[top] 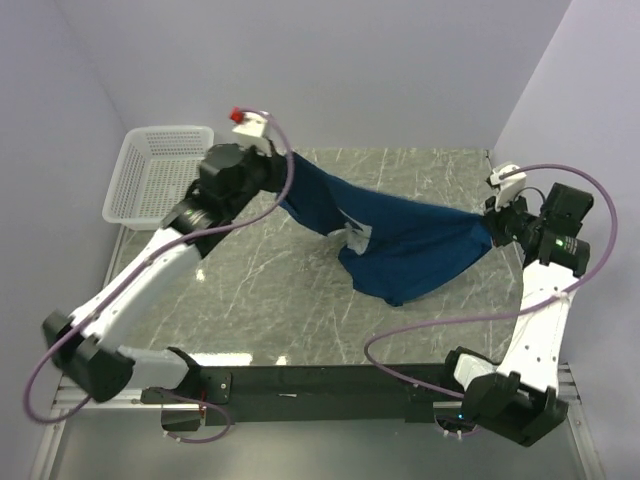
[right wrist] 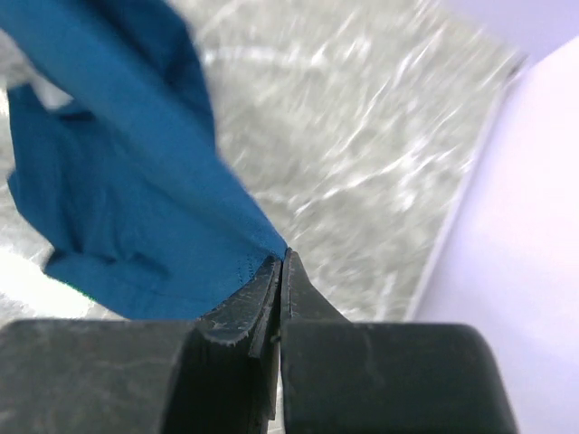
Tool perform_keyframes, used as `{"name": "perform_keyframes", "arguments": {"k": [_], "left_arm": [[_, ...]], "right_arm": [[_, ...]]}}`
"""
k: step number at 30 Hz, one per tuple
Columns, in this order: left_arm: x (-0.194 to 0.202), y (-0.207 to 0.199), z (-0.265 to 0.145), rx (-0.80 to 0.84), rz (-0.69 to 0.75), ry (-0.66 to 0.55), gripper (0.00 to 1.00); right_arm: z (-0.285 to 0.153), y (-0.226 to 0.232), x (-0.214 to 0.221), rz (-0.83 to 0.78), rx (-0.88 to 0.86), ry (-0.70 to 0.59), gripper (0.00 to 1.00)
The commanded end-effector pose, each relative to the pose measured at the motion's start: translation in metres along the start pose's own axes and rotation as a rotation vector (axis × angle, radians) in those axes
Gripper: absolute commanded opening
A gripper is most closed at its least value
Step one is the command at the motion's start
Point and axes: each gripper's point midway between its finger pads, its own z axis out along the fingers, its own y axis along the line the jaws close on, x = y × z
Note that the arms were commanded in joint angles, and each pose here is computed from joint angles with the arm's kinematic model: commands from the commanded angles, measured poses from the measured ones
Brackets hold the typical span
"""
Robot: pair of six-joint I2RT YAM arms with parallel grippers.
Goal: Fold and stack the t-shirts
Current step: Flatten the tshirt out
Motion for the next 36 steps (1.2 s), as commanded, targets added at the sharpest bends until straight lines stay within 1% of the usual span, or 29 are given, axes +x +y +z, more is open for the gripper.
{"name": "perform_keyframes", "arguments": {"k": [1, 2, 4, 5, 7, 8, 10, 11, 12, 13, 14, 15, 17, 18, 20, 22, 23, 27, 30, 31, 33, 34, 35, 36], "left_arm": [[-0.076, 0.006, -0.05, -0.025, 0.037, -0.208, 0.0], [-0.095, 0.007, -0.068, -0.027, 0.039, -0.261, 0.0], [-0.127, 0.011, -0.094, -0.05, 0.028, -0.358, 0.0], [-0.146, 0.013, -0.115, -0.06, 0.025, -0.422, 0.0], [-0.182, 0.015, -0.146, -0.068, 0.006, -0.536, 0.0], [-0.199, 0.014, -0.168, -0.06, -0.002, -0.599, 0.0], [-0.236, 0.01, -0.205, -0.03, -0.025, -0.731, 0.0], [-0.248, 0.008, -0.219, -0.013, -0.031, -0.774, 0.01], [-0.267, 0.006, -0.245, 0.007, -0.048, -0.84, 0.01], [-0.276, 0.003, -0.256, 0.024, -0.054, -0.872, 0.01], [-0.286, -0.001, -0.268, 0.053, -0.062, -0.908, 0.01], [-0.298, -0.003, -0.286, 0.071, -0.071, -0.954, 0.0], [-0.307, -0.007, -0.302, 0.101, -0.071, -0.993, 0.0], [-0.311, -0.007, -0.309, 0.105, -0.073, -1.008, 0.0], [-0.311, -0.006, -0.311, 0.097, -0.068, -1.002, 0.0], [-0.307, -0.005, -0.31, 0.09, -0.06, -0.991, 0.0], [-0.305, -0.003, -0.315, 0.085, -0.054, -0.993, 0.0], [-0.28, 0.008, -0.306, 0.034, -0.037, -0.94, 0.0], [-0.256, 0.011, -0.294, 0.022, -0.022, -0.873, 0.0], [-0.244, 0.012, -0.284, 0.02, -0.032, -0.827, 0.0], [-0.209, 0.014, -0.258, 0.016, -0.026, -0.737, 0.0], [-0.195, 0.017, -0.246, 0.003, -0.03, -0.702, 0.0], [-0.164, 0.021, -0.221, -0.016, -0.033, -0.626, 0.0], [-0.149, 0.024, -0.207, -0.031, -0.029, -0.593, 0.0]], "right_arm": [[-0.035, 0.0, -0.048, -0.125, 0.047, -0.112, 0.0], [-0.049, 0.001, -0.068, -0.165, 0.069, -0.159, 0.0], [-0.065, 0.001, -0.091, -0.204, 0.1, -0.211, 0.0], [-0.082, 0.001, -0.113, -0.239, 0.134, -0.263, 0.0], [-0.101, 0.004, -0.139, -0.278, 0.162, -0.331, 0.0], [-0.122, 0.006, -0.164, -0.312, 0.201, -0.394, 0.0], [-0.144, 0.011, -0.188, -0.342, 0.235, -0.465, 0.0], [-0.164, 0.015, -0.209, -0.363, 0.27, -0.53, 0.0], [-0.178, 0.021, -0.22, -0.383, 0.29, -0.572, 0.0], [-0.188, 0.025, -0.229, -0.394, 0.306, -0.604, 0.0], [-0.21, 0.034, -0.246, -0.414, 0.338, -0.669, 0.0], [-0.22, 0.039, -0.253, -0.423, 0.353, -0.701, 0.0], [-0.248, 0.05, -0.271, -0.428, 0.397, -0.782, 0.0], [-0.255, 0.053, -0.275, -0.427, 0.405, -0.803, 0.0], [-0.272, 0.063, -0.283, -0.42, 0.423, -0.852, 0.0], [-0.279, 0.066, -0.286, -0.406, 0.429, -0.875, 0.0], [-0.281, 0.066, -0.285, -0.401, 0.441, -0.878, 0.0], [-0.271, 0.057, -0.276, -0.371, 0.456, -0.845, 0.0], [-0.25, 0.05, -0.258, -0.348, 0.437, -0.784, 0.0], [-0.233, 0.046, -0.244, -0.333, 0.42, -0.74, 0.0], [-0.212, 0.04, -0.226, -0.304, 0.388, -0.696, 0.0], [-0.184, 0.031, -0.204, -0.266, 0.356, -0.634, 0.0], [-0.17, 0.029, -0.192, -0.252, 0.338, -0.607, 0.0], [-0.155, 0.024, -0.18, -0.228, 0.318, -0.579, 0.0]]}}
